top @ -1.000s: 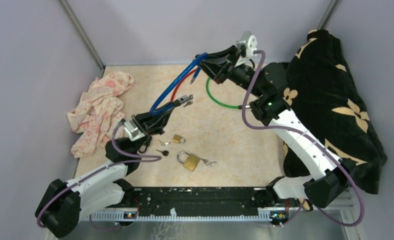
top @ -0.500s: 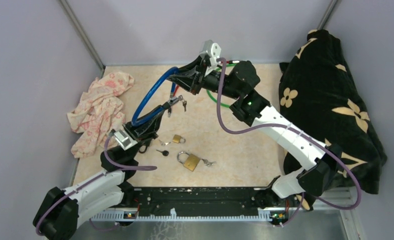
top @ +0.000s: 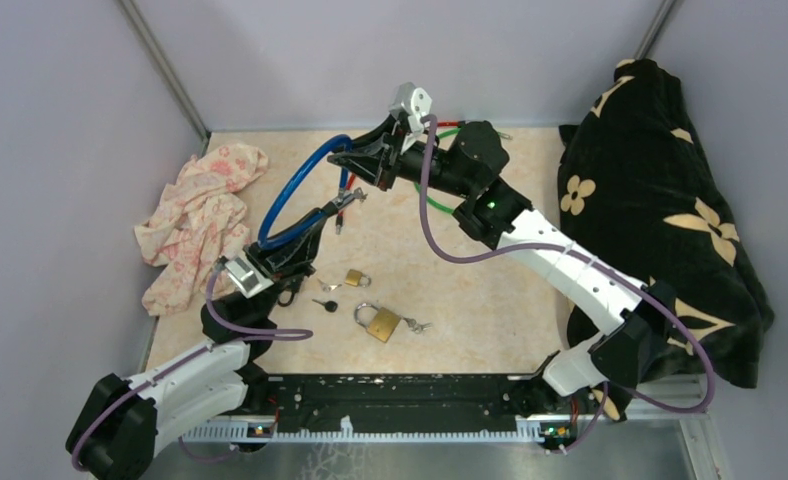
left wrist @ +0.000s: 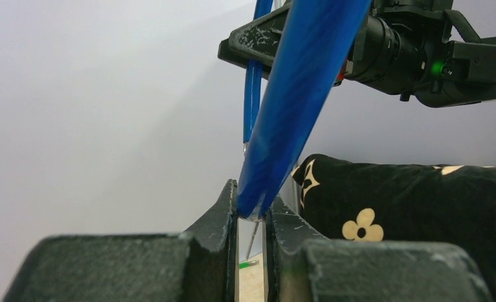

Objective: Lock with the key
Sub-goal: Lock the lock.

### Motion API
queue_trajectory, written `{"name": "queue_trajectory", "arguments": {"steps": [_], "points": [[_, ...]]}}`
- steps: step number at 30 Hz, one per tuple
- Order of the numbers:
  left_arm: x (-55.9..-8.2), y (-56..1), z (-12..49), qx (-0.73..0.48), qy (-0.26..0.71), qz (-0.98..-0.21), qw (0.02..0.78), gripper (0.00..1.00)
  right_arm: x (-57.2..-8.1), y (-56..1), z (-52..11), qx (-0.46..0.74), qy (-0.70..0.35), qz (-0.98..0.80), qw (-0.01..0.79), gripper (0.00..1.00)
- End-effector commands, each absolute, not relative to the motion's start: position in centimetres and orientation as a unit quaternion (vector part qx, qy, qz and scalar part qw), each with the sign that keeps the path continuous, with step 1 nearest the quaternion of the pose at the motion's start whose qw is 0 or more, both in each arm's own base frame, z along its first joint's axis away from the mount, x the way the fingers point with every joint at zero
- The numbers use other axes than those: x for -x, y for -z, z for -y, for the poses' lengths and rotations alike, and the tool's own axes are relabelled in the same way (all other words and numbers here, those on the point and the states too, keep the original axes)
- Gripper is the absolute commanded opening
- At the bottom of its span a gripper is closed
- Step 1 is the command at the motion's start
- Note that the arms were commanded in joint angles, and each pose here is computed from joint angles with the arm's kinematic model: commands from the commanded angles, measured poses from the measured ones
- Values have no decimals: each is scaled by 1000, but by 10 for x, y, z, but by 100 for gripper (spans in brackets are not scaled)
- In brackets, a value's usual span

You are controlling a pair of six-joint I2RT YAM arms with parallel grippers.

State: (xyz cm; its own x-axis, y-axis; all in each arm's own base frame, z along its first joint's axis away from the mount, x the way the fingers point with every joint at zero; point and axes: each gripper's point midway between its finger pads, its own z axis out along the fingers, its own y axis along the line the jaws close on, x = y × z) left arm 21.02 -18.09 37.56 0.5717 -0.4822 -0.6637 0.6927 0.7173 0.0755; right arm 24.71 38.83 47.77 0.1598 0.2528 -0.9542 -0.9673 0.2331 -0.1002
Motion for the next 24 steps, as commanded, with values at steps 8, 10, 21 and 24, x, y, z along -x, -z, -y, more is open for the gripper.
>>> {"name": "queue_trajectory", "arguments": {"steps": [8,10,21,24], "points": [[-190,-407,158,-129,334,-244,901,0,-240,-490,-395,401,-491,-419,651,0],[-189,-409,156,-129,328,-238,905,0,-240,-485,-397,402,-495,-423,644,0],[-187,-421,146,-115,309,-213,920,0,-226,-441,-417,424,-553,-436,569,0],[-186,-422,144,-113,306,-211,922,0,-218,-427,-418,433,-565,-442,546,0]]}}
